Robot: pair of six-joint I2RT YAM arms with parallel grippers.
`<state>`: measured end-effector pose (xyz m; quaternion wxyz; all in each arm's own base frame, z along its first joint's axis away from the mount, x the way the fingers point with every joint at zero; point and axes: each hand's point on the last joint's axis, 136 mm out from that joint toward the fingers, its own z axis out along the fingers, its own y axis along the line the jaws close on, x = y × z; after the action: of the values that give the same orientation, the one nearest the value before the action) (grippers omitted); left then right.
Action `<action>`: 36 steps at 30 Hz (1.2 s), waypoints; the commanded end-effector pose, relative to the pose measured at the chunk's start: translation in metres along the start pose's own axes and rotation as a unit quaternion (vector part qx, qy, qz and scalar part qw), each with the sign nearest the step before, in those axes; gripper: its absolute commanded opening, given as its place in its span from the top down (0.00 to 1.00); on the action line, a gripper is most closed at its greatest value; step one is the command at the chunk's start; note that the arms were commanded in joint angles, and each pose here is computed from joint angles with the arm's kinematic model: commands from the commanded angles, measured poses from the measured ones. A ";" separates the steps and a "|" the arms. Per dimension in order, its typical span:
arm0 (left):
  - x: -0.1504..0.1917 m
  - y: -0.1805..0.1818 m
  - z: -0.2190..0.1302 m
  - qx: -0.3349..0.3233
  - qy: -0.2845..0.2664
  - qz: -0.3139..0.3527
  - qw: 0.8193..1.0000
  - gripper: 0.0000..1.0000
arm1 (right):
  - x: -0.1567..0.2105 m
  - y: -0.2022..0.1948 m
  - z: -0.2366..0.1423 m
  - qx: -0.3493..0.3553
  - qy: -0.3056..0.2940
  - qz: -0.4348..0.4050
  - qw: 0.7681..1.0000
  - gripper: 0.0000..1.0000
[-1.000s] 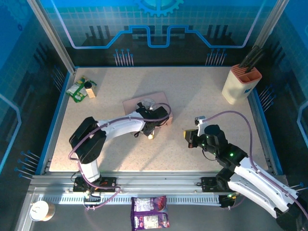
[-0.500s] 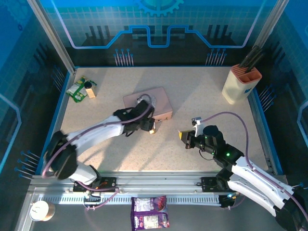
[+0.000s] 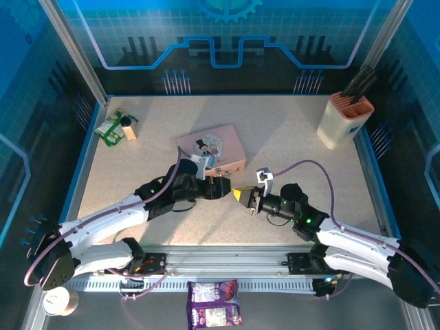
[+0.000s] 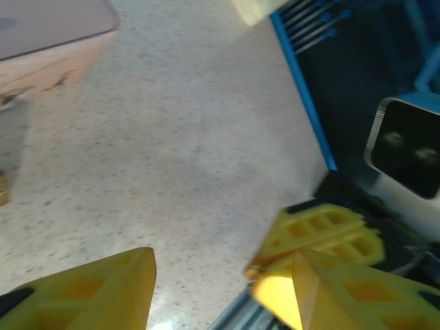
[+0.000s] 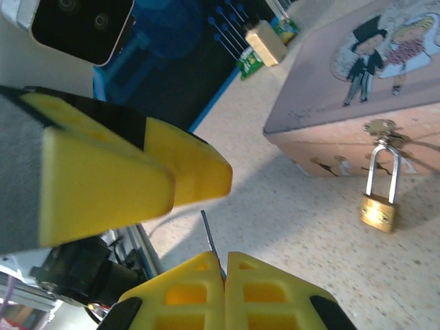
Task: Unlock a padlock with a key
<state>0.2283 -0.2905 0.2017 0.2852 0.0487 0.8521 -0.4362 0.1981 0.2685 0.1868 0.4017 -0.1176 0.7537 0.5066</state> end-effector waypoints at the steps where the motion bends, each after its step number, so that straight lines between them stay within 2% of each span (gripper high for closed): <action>1: -0.004 -0.026 -0.005 0.058 -0.008 -0.004 0.998 0.48 | -0.018 0.027 -0.001 -0.062 -0.045 0.004 0.997 1.00; 13: -0.003 -0.033 -0.005 0.076 -0.008 -0.005 0.997 0.65 | -0.018 0.032 -0.003 -0.075 -0.051 0.011 0.996 1.00; 28: -0.009 -0.041 -0.008 0.088 -0.020 -0.009 0.996 0.98 | -0.021 0.032 -0.003 -0.075 -0.059 0.030 0.995 1.00; 29: -0.010 -0.042 -0.008 0.088 -0.023 -0.010 0.996 1.00 | -0.023 0.032 -0.004 -0.075 -0.062 0.032 0.995 0.98; 31: -0.013 -0.042 -0.009 0.089 -0.030 -0.013 0.996 1.00 | -0.025 0.033 -0.005 -0.076 -0.067 0.037 0.994 0.93; 36: -0.018 -0.043 -0.012 0.092 -0.048 -0.025 0.994 1.00 | -0.030 0.036 -0.008 -0.091 -0.082 0.048 0.991 0.89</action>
<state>0.2235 -0.3062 0.2324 0.2900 0.0423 0.8121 -0.5046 0.1956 0.2728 0.2197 0.4134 -0.0819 0.6984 0.5785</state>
